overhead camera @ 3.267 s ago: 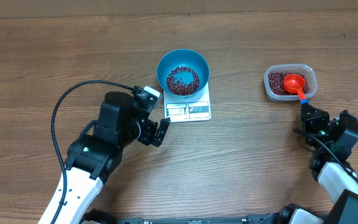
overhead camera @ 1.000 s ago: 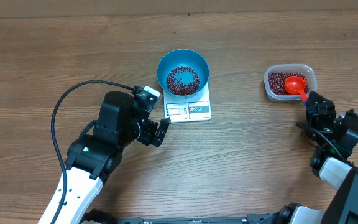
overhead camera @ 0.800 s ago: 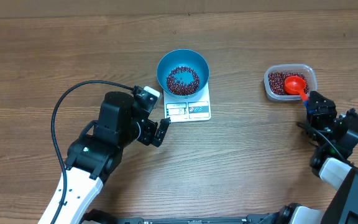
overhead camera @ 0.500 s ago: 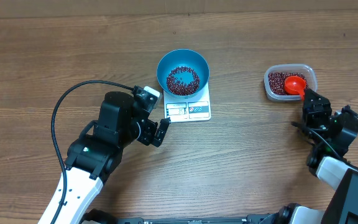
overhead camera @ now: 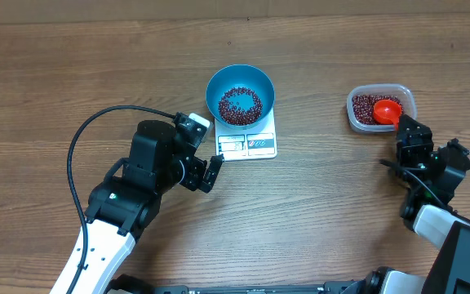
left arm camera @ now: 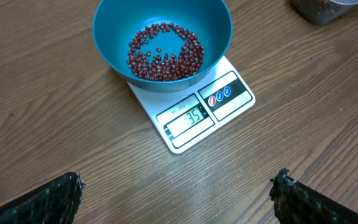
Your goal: Scoop item into bowl and weigh 150g on scale
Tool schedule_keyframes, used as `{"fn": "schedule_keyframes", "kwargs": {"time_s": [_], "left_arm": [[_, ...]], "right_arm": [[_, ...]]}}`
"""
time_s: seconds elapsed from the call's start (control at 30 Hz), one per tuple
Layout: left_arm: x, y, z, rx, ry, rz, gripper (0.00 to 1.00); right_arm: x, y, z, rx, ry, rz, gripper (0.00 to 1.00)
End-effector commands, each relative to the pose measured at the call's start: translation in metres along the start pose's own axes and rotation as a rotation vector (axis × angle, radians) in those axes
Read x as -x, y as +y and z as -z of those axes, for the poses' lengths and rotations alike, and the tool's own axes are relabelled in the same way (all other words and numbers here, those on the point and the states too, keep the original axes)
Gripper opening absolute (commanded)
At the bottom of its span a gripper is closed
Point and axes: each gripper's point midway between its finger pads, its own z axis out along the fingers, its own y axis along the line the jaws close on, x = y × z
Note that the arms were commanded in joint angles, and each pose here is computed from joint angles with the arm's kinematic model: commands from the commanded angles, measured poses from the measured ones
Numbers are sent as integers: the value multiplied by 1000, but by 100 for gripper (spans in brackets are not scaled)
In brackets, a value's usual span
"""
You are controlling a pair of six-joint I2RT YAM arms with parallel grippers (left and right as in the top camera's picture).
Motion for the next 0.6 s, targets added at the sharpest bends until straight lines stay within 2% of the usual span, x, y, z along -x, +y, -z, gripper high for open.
{"fn": "schedule_keyframes", "kwargs": {"time_s": [0.0,0.33,0.57], "left_arm": [[2,-2,4,-10,-15,-19,99],[2,-2,4,-10,-15,-19,99],[2,-2,4,-10,-15,-18,100]], "right_arm": [[-2,-1,-2,-8,-6,4,86],[-13,-11,-7,-28,55,-12,90],[-8,12,-11,71,51,22,78]]}}
